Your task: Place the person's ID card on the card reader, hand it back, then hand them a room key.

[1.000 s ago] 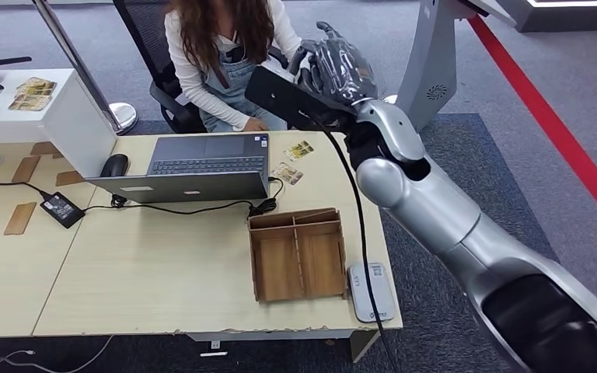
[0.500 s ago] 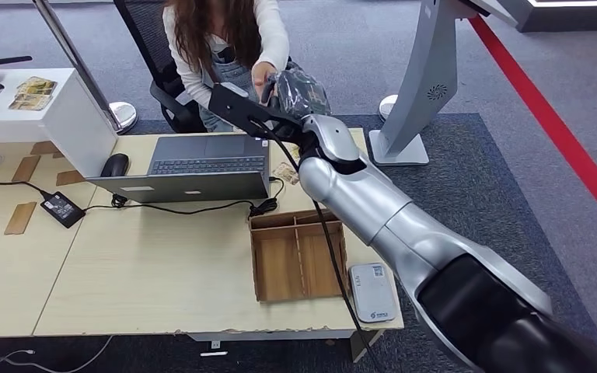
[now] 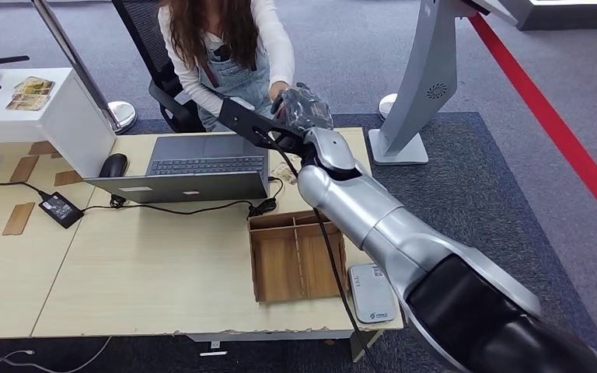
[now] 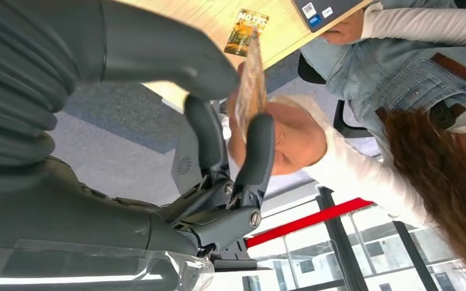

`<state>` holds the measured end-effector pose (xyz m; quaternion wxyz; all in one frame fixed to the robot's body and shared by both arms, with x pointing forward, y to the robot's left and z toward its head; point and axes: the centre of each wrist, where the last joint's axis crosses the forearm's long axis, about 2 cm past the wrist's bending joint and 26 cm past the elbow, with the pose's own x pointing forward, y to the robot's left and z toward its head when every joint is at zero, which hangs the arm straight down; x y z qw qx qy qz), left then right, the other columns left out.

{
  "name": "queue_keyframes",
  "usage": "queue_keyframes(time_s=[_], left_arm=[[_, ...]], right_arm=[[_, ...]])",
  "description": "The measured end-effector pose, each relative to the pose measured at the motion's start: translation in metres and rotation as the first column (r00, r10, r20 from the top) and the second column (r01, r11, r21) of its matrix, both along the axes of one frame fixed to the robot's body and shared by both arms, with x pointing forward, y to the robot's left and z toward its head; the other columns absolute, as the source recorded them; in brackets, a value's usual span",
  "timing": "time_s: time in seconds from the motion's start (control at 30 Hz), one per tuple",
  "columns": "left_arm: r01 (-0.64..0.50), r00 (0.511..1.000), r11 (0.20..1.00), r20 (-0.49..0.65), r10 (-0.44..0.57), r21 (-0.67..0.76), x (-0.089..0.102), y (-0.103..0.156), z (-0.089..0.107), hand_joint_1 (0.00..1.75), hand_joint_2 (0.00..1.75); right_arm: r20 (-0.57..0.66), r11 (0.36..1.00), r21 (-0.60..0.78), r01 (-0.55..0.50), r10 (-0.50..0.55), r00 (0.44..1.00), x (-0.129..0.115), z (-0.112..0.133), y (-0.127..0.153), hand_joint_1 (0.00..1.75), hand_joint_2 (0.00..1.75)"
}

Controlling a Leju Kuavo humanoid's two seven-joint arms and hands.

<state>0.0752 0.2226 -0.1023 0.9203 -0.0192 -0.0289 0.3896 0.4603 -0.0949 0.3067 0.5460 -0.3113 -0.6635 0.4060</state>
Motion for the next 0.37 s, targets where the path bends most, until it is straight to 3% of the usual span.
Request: queue_keyframes(time_s=[0.23, 0.37], left_arm=[[-0.047, 0.999, 0.999, -0.003, 0.047, 0.007, -0.001, -0.002, 0.0, 0.0, 0.0], [-0.077, 0.997, 0.997, -0.011, 0.077, 0.01, -0.002, -0.004, 0.0, 0.0, 0.0]], right_arm=[[0.082, 0.988, 0.115, -0.099, 0.09, 0.993, -0.002, 0.003, -0.002, 0.0, 1.75], [0.096, 0.988, 0.134, -0.075, 0.062, 0.993, -0.008, -0.001, -0.015, 0.0, 1.75]])
